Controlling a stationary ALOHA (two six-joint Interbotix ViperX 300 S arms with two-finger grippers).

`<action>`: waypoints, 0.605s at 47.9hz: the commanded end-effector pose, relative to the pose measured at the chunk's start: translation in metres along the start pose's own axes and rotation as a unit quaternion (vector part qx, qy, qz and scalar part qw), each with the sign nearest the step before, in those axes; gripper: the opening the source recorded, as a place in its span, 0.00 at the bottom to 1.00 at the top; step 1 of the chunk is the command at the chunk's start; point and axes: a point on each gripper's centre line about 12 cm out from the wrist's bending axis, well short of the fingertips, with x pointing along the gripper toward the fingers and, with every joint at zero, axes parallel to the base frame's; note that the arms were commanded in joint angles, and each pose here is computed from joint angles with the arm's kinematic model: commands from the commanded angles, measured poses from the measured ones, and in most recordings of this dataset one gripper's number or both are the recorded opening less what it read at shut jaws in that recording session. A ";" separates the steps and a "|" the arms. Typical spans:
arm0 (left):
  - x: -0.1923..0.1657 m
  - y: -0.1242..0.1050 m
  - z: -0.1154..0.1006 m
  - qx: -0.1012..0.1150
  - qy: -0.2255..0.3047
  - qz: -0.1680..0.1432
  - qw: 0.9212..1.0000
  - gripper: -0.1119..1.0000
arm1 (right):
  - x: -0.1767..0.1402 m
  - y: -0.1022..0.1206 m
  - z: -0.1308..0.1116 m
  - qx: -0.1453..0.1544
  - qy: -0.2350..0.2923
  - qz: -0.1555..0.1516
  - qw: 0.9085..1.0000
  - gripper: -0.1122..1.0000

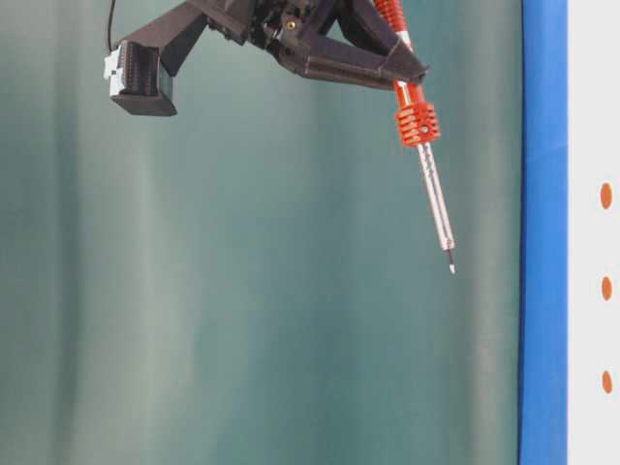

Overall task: Touch the tip of the soldering iron to the mark.
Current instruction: 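Raise the iron and shift it rightward above the strip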

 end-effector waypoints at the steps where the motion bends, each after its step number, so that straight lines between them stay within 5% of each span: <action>1: 0.002 0.000 0.004 0.001 -0.006 -0.001 1.000 0.10 | -0.008 -0.001 0.007 -0.001 -0.017 -0.003 1.000 0.16; 29: 0.002 0.000 0.004 0.001 -0.007 -0.001 1.000 0.10 | -0.005 0.000 0.006 -0.001 -0.014 -0.002 1.000 0.16</action>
